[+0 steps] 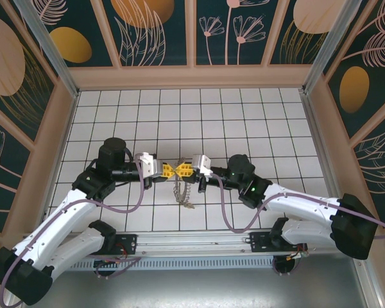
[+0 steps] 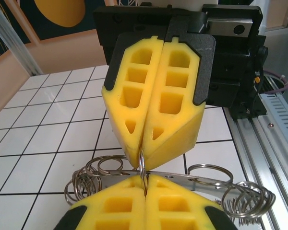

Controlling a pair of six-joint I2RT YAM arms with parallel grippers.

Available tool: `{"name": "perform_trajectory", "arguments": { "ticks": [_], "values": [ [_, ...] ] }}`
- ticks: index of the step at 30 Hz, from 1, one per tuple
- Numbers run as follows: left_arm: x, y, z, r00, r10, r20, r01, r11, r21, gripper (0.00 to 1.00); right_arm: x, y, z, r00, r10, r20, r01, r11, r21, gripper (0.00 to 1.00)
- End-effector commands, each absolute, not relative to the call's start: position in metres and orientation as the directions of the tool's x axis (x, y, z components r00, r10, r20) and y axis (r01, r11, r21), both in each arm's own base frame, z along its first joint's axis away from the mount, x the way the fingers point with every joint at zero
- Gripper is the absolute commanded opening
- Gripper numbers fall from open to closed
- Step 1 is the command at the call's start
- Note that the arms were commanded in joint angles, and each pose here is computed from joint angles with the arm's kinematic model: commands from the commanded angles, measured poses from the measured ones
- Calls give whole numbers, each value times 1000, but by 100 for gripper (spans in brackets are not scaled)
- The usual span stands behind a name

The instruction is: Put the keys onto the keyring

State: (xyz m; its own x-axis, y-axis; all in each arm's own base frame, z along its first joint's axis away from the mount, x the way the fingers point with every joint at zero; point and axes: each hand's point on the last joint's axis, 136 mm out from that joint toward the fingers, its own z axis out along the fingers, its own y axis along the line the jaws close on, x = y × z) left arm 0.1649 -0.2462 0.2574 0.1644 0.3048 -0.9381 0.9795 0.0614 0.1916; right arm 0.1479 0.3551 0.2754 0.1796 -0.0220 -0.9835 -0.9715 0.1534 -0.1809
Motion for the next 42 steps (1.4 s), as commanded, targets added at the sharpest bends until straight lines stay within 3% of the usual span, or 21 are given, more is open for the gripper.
{"name": "perform_trajectory", "arguments": {
  "ticks": [1, 5, 6, 7, 11, 20, 42],
  "values": [
    [160, -248, 268, 217, 275, -937, 971, 36, 236, 0, 141, 358, 283, 213, -3, -977, -969, 124, -212, 0],
    [160, -247, 268, 227, 292, -929, 969, 28, 246, 0, 142, 356, 265, 235, -137, -962, -963, 104, -250, 0],
    [159, -247, 268, 228, 291, -929, 970, 21, 244, 0, 143, 355, 262, 238, -162, -958, -961, 102, -256, 3],
    [158, -248, 269, 231, 289, -929, 969, 16, 246, 0, 143, 354, 259, 237, -183, -954, -961, 100, -258, 17],
    [153, -249, 269, 252, 272, -929, 966, -18, 257, 0, 142, 352, 249, 238, -244, -940, -962, 73, -262, 23],
    [150, -249, 267, 268, 265, -926, 963, -41, 267, 0, 140, 359, 249, 237, -258, -937, -967, 31, -253, 17],
    [152, -248, 253, 248, 306, -919, 968, -47, 246, 0, 134, 358, 267, 268, -232, -935, -961, 0, -276, 20]
  ]
}}
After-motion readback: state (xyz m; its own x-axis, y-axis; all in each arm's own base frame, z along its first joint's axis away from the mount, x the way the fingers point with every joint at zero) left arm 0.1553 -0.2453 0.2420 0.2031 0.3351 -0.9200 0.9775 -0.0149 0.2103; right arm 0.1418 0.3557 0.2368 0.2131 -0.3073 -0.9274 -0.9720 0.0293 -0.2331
